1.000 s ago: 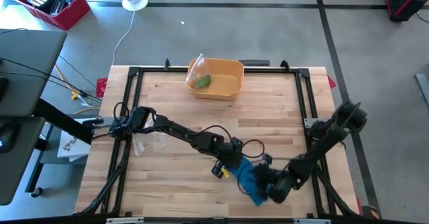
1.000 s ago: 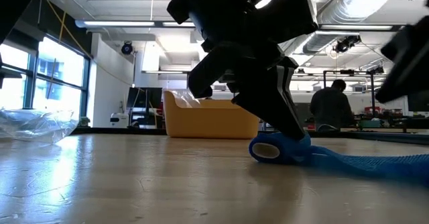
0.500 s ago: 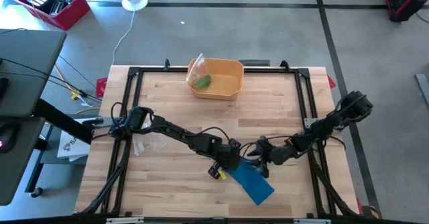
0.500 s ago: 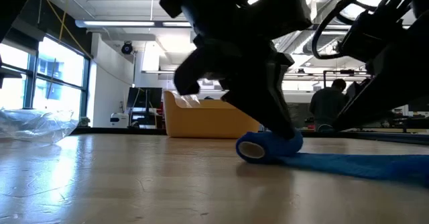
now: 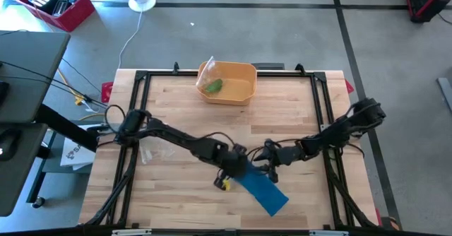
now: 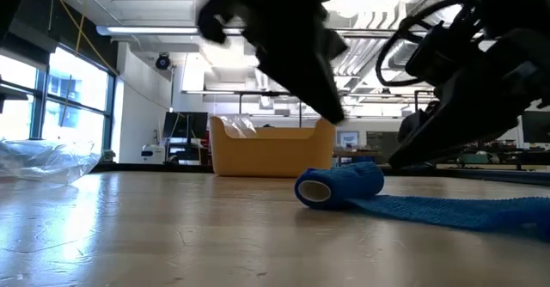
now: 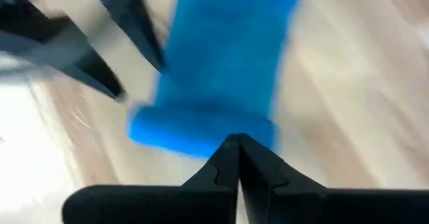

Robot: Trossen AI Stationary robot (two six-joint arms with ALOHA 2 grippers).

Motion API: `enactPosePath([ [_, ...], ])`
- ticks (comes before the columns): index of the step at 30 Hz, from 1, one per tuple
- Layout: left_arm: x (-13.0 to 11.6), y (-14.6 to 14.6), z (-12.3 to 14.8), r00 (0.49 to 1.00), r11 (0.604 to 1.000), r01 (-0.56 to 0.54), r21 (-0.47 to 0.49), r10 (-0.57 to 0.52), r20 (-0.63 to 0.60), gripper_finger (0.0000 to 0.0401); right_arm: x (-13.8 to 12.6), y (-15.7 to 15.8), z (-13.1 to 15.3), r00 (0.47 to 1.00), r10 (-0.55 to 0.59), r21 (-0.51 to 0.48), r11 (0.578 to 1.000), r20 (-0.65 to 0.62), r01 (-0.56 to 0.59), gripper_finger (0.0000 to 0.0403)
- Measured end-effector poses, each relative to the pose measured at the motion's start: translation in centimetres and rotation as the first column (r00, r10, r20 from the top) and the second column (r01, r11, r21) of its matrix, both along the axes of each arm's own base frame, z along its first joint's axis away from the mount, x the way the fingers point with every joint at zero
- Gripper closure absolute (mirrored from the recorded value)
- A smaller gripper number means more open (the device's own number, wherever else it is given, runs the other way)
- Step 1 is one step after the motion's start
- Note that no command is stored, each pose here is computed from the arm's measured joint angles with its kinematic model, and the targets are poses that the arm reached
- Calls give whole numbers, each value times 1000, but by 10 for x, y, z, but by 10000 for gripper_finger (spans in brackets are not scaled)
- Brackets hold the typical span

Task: Roll bandage
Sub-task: Roll the blue bandage

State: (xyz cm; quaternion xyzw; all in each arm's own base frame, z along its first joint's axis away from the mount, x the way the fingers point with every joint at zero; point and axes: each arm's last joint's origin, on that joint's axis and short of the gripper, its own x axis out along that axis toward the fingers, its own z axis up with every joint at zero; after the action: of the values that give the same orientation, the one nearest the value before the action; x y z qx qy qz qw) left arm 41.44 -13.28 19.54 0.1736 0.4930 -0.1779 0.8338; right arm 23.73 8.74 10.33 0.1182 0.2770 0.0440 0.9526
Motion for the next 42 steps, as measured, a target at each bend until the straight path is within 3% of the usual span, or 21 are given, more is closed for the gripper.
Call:
enactPosePath([
  [4,-26,-31,-10,988,999,-27,-28,23,-155,401,12,-8,-10,999,33,-13,999,-7,-33,228],
  [9,-46,-55,-48,994,995,-91,33,93,-65,401,30,-12,-20,994,111,15,994,-21,-110,228],
  [16,-45,-42,-68,985,985,-168,-25,169,37,401,40,-7,-21,985,173,36,984,-16,-172,228],
  [24,-38,-30,-67,990,992,-123,-27,125,60,401,40,-6,-22,990,135,100,986,-38,-130,234],
  [31,-28,-11,-64,977,984,-172,46,165,135,401,38,0,-21,993,111,134,985,-39,-105,272],
  [34,-26,2,-65,964,964,-238,119,220,148,401,37,5,-21,995,95,138,986,-41,-88,292],
  [38,-26,24,-62,954,925,-293,242,264,145,401,34,11,-21,999,9,125,992,-41,-4,328],
  [42,-38,31,-40,951,917,-308,252,291,106,401,32,15,-21,996,-90,104,990,-27,93,374],
])
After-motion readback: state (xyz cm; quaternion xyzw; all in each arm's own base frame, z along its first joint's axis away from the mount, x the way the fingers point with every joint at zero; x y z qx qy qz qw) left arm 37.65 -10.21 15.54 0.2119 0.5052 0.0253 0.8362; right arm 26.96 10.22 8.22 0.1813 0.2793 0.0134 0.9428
